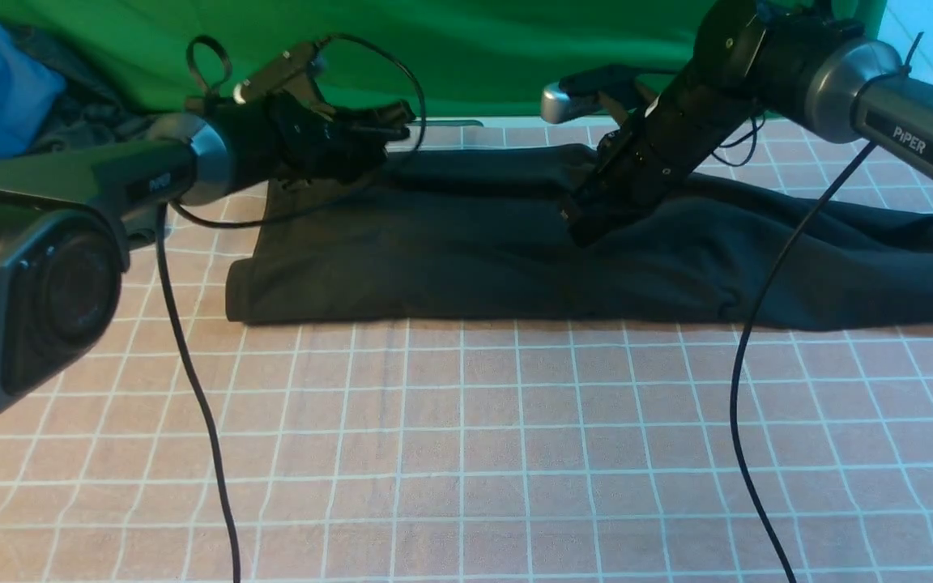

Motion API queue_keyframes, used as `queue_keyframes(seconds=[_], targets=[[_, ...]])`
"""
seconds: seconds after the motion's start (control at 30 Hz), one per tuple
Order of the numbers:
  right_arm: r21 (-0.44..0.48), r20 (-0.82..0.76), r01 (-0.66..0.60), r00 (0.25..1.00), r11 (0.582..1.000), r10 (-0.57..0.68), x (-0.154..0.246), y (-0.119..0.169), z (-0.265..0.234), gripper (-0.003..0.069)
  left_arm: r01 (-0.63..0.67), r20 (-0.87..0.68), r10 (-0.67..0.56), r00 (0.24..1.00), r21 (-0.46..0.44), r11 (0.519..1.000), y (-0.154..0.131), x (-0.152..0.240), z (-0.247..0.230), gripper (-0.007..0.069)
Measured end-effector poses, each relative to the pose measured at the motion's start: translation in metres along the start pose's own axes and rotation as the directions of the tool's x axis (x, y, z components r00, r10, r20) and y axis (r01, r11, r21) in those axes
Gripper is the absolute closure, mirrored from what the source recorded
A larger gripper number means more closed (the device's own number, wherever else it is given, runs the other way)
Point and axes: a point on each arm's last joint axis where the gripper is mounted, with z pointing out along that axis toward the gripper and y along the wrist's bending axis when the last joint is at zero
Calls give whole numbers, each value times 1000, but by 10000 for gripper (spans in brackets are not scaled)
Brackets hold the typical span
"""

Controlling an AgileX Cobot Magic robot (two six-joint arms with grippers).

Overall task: Fold a long-sleeved shirt over a pink coffee tablecloth.
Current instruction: 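Fold the black garment in half by bringing its near edge over to the far edge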

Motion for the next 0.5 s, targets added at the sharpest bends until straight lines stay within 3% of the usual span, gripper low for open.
queue_keyframes(seconds=[0.33, 0.5], targets=[[182, 237, -12, 971, 983, -32, -18, -30, -9, 620, -19, -201, 6, 980, -61, 998, 12, -41, -57, 612], [184, 266, -52, 964, 981, 1, -20, -32, -10, 620, -79, -322, 52, 945, -72, 994, 17, -37, -68, 612]])
